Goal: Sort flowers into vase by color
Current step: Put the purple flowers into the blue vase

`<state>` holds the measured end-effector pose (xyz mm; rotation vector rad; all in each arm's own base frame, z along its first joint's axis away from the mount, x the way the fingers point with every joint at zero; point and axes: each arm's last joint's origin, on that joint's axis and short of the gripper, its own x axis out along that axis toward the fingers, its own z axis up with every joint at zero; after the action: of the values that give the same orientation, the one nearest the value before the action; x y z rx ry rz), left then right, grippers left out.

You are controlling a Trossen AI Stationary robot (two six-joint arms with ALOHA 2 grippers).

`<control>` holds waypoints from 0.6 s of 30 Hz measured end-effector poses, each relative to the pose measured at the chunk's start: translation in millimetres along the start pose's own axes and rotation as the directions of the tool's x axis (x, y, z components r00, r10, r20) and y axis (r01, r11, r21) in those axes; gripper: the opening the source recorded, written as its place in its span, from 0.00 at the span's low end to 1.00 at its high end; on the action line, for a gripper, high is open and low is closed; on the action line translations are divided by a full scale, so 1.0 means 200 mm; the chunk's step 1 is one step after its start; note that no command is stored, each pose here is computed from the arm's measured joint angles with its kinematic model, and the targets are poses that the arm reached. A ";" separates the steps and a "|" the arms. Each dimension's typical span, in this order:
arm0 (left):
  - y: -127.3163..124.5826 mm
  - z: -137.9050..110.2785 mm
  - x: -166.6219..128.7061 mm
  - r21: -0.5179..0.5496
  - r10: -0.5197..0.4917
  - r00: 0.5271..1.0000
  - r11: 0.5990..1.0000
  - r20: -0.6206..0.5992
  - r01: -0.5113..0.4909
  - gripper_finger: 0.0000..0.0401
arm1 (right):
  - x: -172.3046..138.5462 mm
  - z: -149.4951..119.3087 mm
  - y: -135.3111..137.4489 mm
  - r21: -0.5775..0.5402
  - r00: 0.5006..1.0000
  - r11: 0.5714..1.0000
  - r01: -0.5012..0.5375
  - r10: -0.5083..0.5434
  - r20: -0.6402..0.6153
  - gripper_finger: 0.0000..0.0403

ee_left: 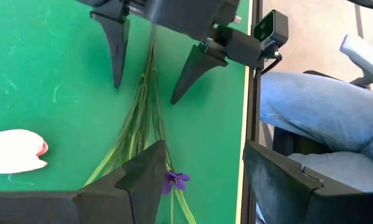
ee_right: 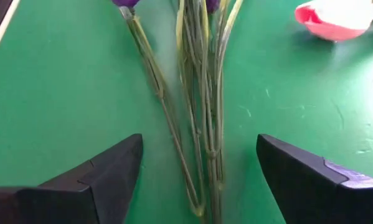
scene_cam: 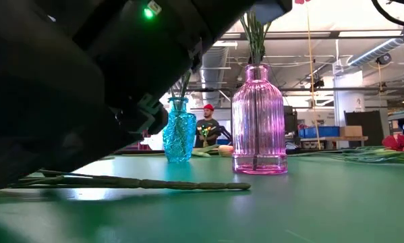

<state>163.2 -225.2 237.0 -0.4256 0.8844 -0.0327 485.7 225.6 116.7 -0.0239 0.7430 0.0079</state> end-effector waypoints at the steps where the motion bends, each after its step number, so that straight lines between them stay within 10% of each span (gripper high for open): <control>1: 0.00 0.00 0.00 0.000 0.000 1.000 1.000 0.000 0.000 0.51 | 0.01 -0.01 -0.01 0.009 1.000 1.000 -0.012 0.012 0.000 0.76; 18: -0.02 0.05 -0.02 0.038 0.034 0.989 0.998 0.146 -0.040 0.51 | 0.05 -0.05 -0.08 0.052 0.999 0.998 -0.040 0.041 -0.019 0.55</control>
<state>167.9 -225.4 247.7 -0.3685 0.7460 0.0142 486.7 209.1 103.0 0.0402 0.7631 0.0272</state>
